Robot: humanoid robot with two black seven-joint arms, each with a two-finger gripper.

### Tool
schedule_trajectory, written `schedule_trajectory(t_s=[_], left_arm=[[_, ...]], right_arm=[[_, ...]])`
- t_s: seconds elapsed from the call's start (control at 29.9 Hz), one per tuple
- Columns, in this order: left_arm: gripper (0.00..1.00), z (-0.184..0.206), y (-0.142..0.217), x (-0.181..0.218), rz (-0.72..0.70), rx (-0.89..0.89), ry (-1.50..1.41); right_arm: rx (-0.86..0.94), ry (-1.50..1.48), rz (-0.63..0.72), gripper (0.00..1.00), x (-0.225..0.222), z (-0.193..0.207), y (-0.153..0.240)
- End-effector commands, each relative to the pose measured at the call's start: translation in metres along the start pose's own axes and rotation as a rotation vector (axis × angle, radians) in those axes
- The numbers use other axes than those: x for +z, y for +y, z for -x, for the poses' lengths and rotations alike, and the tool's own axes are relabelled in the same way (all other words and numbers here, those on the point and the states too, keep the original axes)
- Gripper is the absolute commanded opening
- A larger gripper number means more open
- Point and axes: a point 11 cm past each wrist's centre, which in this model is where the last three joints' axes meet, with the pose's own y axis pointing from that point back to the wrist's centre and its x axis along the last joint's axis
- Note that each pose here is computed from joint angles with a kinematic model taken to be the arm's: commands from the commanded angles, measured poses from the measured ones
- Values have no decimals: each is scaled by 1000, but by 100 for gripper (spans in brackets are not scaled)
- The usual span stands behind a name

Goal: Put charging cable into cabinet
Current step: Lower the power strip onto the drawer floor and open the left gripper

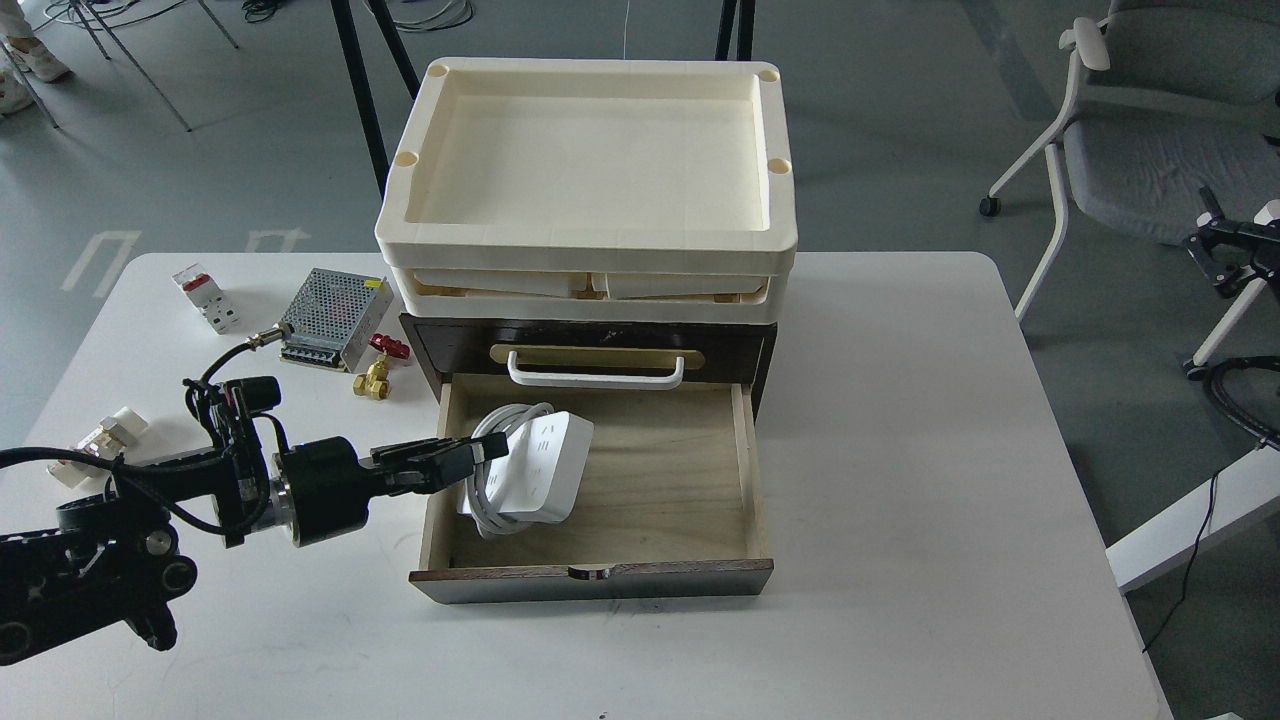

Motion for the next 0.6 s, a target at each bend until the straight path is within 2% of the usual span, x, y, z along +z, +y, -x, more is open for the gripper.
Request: schedule_trajectory(t_s=[0.0,0.33,0.57], left_arm=[[1,0,-5,2,11,7,-2],[3,14,-25,16,67,-14,19],[3,22,-28,12,58,-25,23]], right_arm=[[0,-1,1,100,1,0,0],[10,0,7,100,3,-4,3],[14,0,6,100,3,-6,5]])
